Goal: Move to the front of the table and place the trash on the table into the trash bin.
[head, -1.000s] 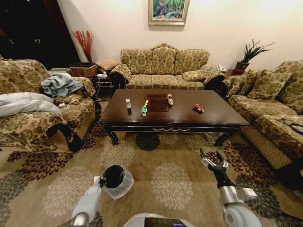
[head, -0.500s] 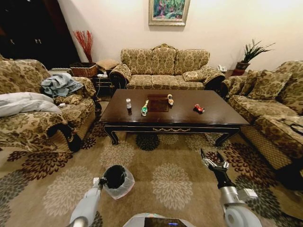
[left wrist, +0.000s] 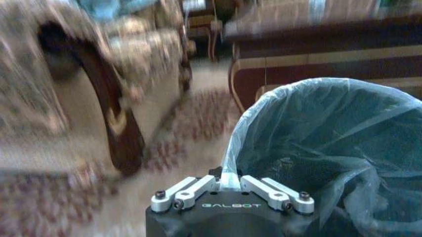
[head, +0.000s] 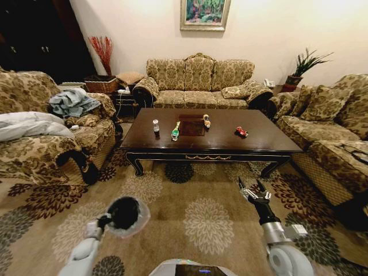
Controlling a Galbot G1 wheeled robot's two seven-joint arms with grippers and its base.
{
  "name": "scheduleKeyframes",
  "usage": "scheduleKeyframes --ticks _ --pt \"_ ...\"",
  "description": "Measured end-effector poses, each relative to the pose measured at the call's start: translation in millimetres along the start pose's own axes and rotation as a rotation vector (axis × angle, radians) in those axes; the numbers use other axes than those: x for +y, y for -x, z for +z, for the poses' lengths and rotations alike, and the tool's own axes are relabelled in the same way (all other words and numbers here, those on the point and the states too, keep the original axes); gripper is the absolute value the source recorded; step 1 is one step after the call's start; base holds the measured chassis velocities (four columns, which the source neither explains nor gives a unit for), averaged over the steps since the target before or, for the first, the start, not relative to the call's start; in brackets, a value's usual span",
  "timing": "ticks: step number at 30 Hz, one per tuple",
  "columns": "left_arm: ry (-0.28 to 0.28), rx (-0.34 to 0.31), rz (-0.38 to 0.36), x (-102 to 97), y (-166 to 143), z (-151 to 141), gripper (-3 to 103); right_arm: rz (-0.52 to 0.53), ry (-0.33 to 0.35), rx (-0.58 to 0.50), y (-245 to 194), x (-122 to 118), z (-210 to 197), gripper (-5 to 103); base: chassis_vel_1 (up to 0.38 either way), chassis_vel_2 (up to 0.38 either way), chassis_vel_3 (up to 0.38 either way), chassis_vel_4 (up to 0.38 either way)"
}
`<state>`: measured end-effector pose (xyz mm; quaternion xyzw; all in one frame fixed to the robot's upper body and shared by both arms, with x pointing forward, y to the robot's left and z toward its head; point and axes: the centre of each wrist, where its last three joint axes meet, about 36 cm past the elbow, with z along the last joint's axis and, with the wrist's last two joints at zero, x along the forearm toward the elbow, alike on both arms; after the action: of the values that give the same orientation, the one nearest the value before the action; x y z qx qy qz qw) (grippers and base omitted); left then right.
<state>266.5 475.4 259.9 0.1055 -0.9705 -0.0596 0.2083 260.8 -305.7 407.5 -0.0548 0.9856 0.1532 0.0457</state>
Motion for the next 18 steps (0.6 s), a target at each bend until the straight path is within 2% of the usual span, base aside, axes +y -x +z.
scheduleKeyframes --ticks 3,4,5,6,9,10,11,12,14,15,18 --pt "0.009 -0.080 -0.007 12.5 -27 -34 2 -0.014 0.002 -0.018 3 4 -5 100 0.000 0.000 0.000 0.000" --pt "0.010 -0.128 -0.005 14.4 -40 -54 2 -0.028 -0.002 -0.030 4 6 -7 100 0.000 0.000 0.000 0.000" --pt "0.010 -0.128 -0.005 14.4 -40 -54 2 -0.028 -0.002 -0.030 4 6 -7 100 0.000 0.000 0.000 0.000" --pt "0.013 -0.177 0.001 13.2 -50 -74 2 -0.039 -0.009 -0.043 4 8 -8 100 0.000 0.000 0.000 0.000" --pt "0.015 -0.306 0.019 3.5 -72 -122 2 -0.066 -0.028 -0.071 4 13 -14 100 0.000 0.000 0.000 0.000" --pt "0.015 -0.306 0.019 3.5 -72 -122 2 -0.066 -0.028 -0.071 4 13 -14 100 0.000 0.000 0.000 0.000" --pt "0.014 -0.357 0.026 -2.0 -81 -140 2 -0.079 -0.038 -0.081 4 15 -18 100 0.000 0.000 0.000 0.000" --pt "0.013 -0.380 0.027 -4.4 -85 -149 2 -0.088 -0.047 -0.089 5 15 -21 100 0.000 0.000 0.000 0.000" --pt "0.015 -0.477 0.042 -17.9 -105 -188 2 -0.115 -0.082 -0.124 9 18 -36 100 0.000 0.000 0.000 0.000" --pt "0.015 -0.477 0.042 -17.9 -105 -188 2 -0.115 -0.082 -0.124 9 18 -36 100 0.000 0.000 0.000 0.000" --pt "0.030 -0.584 0.076 -35.3 -126 -229 2 -0.139 -0.090 -0.146 11 25 -48 100 0.000 0.000 0.000 0.000"
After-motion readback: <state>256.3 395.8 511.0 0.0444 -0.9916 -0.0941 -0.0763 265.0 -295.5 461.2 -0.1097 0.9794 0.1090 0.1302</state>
